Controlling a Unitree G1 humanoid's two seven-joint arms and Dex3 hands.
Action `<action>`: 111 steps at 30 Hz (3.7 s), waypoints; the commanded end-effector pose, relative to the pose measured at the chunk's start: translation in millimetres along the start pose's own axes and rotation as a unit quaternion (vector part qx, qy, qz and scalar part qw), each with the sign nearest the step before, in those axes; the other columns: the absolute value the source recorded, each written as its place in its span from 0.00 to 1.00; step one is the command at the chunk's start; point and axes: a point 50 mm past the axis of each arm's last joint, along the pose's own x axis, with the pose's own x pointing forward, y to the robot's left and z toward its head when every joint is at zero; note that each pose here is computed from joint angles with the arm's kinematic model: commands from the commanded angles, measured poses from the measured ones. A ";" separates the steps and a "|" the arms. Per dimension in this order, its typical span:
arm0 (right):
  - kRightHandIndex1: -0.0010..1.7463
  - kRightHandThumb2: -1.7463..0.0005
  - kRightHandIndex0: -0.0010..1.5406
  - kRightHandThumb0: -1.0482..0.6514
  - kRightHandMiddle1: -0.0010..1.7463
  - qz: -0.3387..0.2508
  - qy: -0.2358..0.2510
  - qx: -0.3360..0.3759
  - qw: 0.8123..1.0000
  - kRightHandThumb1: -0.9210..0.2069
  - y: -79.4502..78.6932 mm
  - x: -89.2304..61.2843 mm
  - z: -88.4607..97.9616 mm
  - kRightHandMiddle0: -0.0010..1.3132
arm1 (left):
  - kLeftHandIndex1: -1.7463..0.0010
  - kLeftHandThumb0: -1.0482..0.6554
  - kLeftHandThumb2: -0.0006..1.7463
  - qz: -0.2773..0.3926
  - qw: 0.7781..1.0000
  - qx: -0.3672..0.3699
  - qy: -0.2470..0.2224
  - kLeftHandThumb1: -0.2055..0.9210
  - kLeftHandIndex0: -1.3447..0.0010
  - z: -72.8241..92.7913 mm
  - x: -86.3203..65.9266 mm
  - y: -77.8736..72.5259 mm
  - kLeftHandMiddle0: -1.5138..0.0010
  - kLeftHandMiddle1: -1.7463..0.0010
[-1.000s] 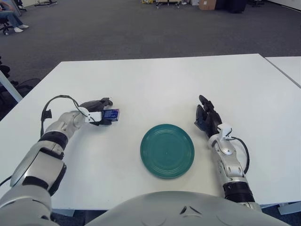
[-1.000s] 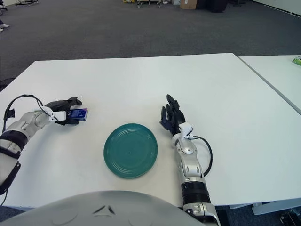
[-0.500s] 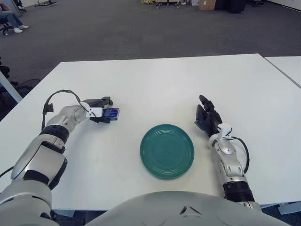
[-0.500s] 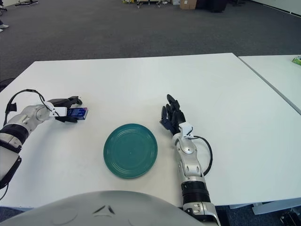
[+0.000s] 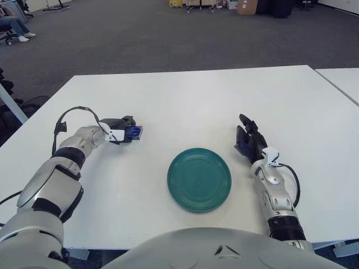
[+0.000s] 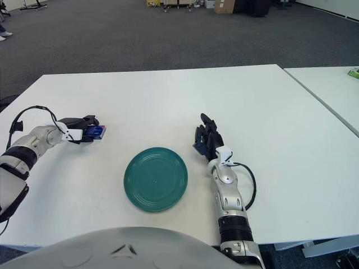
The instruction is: Put the gum into the plate.
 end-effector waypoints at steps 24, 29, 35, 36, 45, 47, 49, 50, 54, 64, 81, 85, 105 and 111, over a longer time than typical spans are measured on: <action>0.01 0.52 0.10 0.19 0.21 -0.013 0.064 0.003 0.998 0.00 -9.1 -8.6 -17.5 0.00 | 0.16 0.38 0.42 -0.273 0.957 0.096 -0.011 0.71 0.55 15.6 -17.4 -155.8 0.62 1.00; 0.01 0.52 0.10 0.19 0.21 -0.016 0.063 0.005 0.998 0.00 -10.2 -8.6 -17.1 0.00 | 0.13 0.38 0.44 -0.267 0.961 0.069 0.009 0.72 0.59 7.9 -20.3 -153.8 0.63 1.00; 0.01 0.52 0.10 0.19 0.21 -0.015 0.058 0.010 0.998 0.00 -9.5 -8.9 -16.2 0.00 | 0.14 0.38 0.44 -0.264 0.963 0.027 0.040 0.72 0.58 -2.2 -22.4 -149.1 0.64 1.00; 0.01 0.52 0.10 0.19 0.21 -0.015 0.057 0.010 0.998 0.00 -9.1 -8.9 -15.9 0.00 | 0.14 0.38 0.44 -0.258 0.965 0.023 0.049 0.72 0.57 -7.2 -23.5 -145.3 0.64 1.00; 0.00 0.52 0.10 0.19 0.20 -0.009 0.051 0.014 0.999 0.00 -6.9 -8.4 -13.4 0.00 | 0.09 0.37 0.55 -0.192 0.979 0.005 0.066 0.62 0.58 -28.2 -25.0 -106.2 0.59 0.98; 0.00 0.52 0.10 0.19 0.20 -0.008 0.050 0.015 0.999 0.00 -6.4 -8.3 -13.0 0.00 | 0.05 0.37 0.61 -0.179 0.981 -0.003 0.069 0.59 0.59 -29.5 -24.8 -102.7 0.58 0.98; 0.00 0.52 0.10 0.20 0.21 -0.006 0.049 0.018 0.999 0.00 -5.1 -8.3 -12.4 0.00 | 0.03 0.36 0.65 -0.159 0.984 -0.022 0.074 0.56 0.60 -30.5 -24.1 -99.2 0.54 0.96; 0.00 0.53 0.10 0.20 0.21 -0.004 0.048 0.020 0.999 0.00 -3.9 -8.5 -11.9 0.00 | 0.02 0.36 0.66 -0.140 0.987 -0.039 0.072 0.55 0.60 -30.7 -23.4 -93.7 0.53 0.95; 0.01 0.53 0.11 0.20 0.22 -0.002 0.049 0.022 0.999 0.00 -1.4 -8.8 -11.0 0.00 | 0.00 0.48 0.72 -0.073 0.991 -0.092 0.056 0.50 0.61 -29.6 -22.2 -78.4 0.62 0.38; 0.01 0.53 0.12 0.20 0.24 0.001 0.051 0.021 0.998 0.00 1.4 -8.5 -7.1 0.00 | 0.00 0.61 0.89 0.026 0.991 -0.120 0.048 0.25 0.55 -41.7 -31.0 -52.3 0.47 0.08; 0.01 0.53 0.13 0.20 0.27 0.005 0.058 0.026 0.998 0.00 3.2 -6.6 -9.7 0.00 | 0.00 0.62 0.78 0.093 0.981 -0.162 0.045 0.43 0.68 -42.8 -35.9 -28.2 0.57 0.02; 0.01 0.53 0.14 0.20 0.27 0.008 0.058 0.024 0.998 0.00 3.3 -7.0 -9.3 0.00 | 0.00 0.62 0.78 0.086 0.982 -0.160 0.055 0.43 0.69 -40.6 -34.5 -31.7 0.58 0.01; 0.00 0.52 0.14 0.21 0.27 0.002 0.055 0.026 0.998 0.00 2.1 -7.8 -6.7 0.00 | 0.00 0.62 0.78 0.118 0.981 -0.142 0.063 0.43 0.69 -50.5 -43.3 -14.1 0.59 0.00; 0.01 0.53 0.15 0.21 0.28 0.001 0.056 0.028 0.998 0.00 2.5 -6.9 -6.9 0.00 | 0.00 0.62 0.77 0.169 0.978 -0.122 0.002 0.46 0.70 -41.7 -65.0 24.9 0.60 0.01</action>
